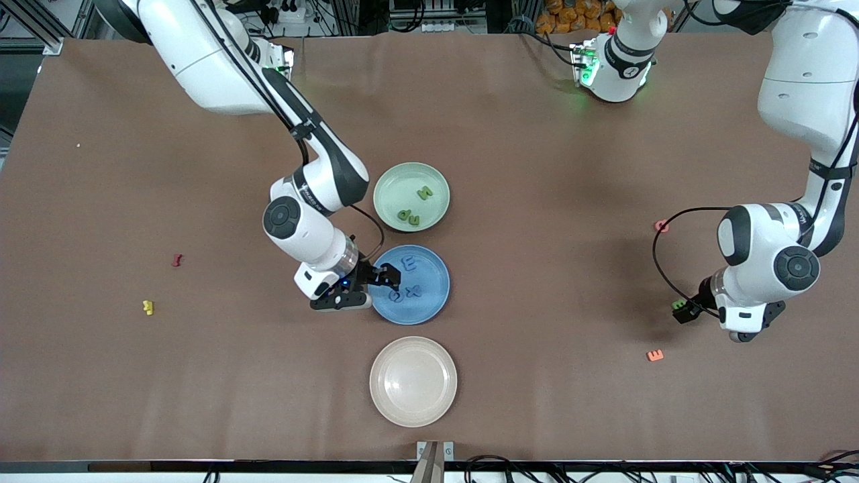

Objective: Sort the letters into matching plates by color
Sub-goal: 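Carry the blue 6 to the blue plate while the left gripper reaches the B, then release the 6 on the blue plate while the left gripper lowers onto the B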

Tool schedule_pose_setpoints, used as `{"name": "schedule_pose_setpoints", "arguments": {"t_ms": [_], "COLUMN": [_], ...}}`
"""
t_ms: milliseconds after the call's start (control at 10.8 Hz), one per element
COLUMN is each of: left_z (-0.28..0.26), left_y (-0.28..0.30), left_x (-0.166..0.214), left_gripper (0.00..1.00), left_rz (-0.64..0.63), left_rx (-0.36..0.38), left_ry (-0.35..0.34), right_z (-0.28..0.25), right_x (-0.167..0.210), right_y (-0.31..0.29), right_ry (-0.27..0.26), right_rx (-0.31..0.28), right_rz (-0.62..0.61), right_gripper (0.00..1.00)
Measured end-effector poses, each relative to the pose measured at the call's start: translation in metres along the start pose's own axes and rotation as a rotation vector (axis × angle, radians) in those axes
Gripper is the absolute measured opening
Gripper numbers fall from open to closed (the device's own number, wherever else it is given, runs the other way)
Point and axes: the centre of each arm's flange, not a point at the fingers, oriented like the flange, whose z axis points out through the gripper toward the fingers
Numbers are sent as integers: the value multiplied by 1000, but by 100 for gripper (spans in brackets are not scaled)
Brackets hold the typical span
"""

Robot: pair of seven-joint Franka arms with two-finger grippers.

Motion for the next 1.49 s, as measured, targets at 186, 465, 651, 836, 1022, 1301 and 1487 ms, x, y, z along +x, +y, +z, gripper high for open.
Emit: {"name": "schedule_pose_setpoints", "arguments": {"t_ms": [186, 465, 651, 836, 1022, 1301, 1487], "left_z": [9, 20, 24, 27, 28, 28, 28], "left_y": [1, 1, 0, 1, 2, 2, 2], "left_x": [2, 2, 1, -2, -3, -3, -4], "left_gripper": [100, 100, 100, 100, 100, 100, 100], "left_rz": [-2, -7, -11, -8, -7, -7, -7], "left_rx": [-17, -24, -32, -35, -35, -35, -35], "left_ry": [14, 7, -4, -13, -16, -17, -18], "right_z": [-14, -52, -71, -88, -110, -159, -193], "right_x": [15, 43, 57, 69, 77, 80, 74], "right_y": [31, 107, 157, 215, 272, 354, 378], "right_ry": [-39, -100, -109, -110, -109, -108, -133], "right_rx": [-56, -130, -172, -217, -250, -296, -304], "right_rz": [-70, -152, -187, -203, -211, -212, -168], "right_gripper": [100, 100, 100, 100, 100, 100, 100]}}
